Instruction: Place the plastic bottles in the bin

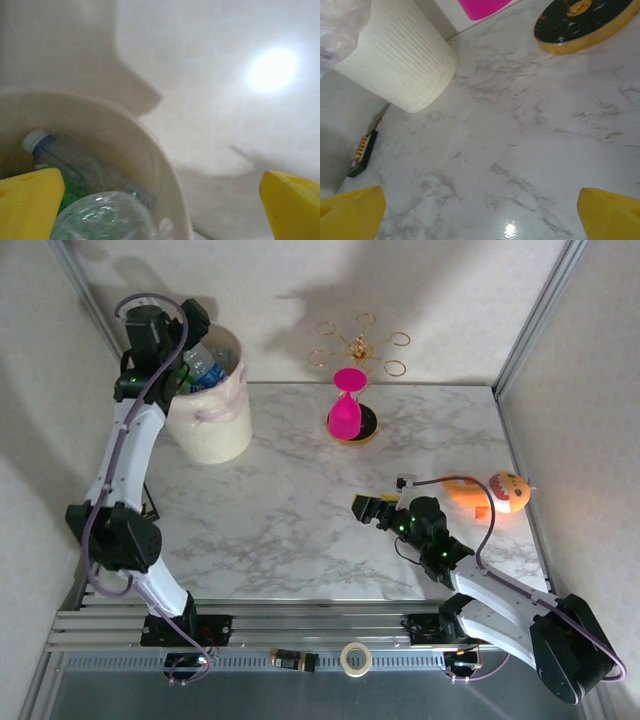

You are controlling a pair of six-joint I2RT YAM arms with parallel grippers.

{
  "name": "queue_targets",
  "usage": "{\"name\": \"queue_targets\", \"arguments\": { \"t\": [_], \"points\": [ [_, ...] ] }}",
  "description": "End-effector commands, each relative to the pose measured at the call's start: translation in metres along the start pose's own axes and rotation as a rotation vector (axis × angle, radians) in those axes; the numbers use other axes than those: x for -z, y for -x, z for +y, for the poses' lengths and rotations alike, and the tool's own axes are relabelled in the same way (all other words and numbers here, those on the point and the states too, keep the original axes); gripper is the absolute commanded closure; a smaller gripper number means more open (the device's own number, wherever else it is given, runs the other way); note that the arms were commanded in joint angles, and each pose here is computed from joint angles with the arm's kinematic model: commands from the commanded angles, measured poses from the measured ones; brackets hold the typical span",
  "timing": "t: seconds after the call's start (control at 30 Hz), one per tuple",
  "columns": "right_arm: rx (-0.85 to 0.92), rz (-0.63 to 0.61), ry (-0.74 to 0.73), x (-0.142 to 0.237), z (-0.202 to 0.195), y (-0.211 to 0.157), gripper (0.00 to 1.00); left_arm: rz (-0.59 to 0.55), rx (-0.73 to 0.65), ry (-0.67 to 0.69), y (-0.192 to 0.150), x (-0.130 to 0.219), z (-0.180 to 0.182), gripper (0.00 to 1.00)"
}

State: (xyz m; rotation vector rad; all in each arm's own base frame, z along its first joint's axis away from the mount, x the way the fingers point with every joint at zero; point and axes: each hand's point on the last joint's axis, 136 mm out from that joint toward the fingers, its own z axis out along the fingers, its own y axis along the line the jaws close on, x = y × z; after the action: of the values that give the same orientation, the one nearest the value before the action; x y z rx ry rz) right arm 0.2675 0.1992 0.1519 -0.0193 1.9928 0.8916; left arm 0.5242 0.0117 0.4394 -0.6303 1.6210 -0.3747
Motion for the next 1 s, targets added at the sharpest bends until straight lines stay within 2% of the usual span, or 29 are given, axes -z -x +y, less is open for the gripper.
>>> {"name": "queue_targets", "arguments": {
  "t": [0.0,0.23,0.43,0.7,0.97],
  "points": [
    [0.055,-0.052,-0.086,-0.002,-0.006,0.022,0.01,-0.128,-0.013,-0.071,0.039,0.042,-0.019,0.0],
    [0.178,-0.108,-0.358,0.006,-0.047,0.056,0.01,-0.225,0.014,-0.162,0.042,0.108,-0.017,0.0],
    [0.25,-0.18,-0.516,0.018,-0.074,0.088,0.01,-0.176,0.039,-0.325,0.001,0.135,-0.018,0.01],
    [0.274,-0.195,-0.561,0.02,-0.082,0.101,0.01,0.042,0.053,-0.556,-0.039,0.107,-0.068,0.0],
    [0.303,-0.268,-0.705,0.04,-0.122,0.1,0.01,0.076,0.03,-0.601,-0.051,0.081,-0.098,0.0]
  ]
}}
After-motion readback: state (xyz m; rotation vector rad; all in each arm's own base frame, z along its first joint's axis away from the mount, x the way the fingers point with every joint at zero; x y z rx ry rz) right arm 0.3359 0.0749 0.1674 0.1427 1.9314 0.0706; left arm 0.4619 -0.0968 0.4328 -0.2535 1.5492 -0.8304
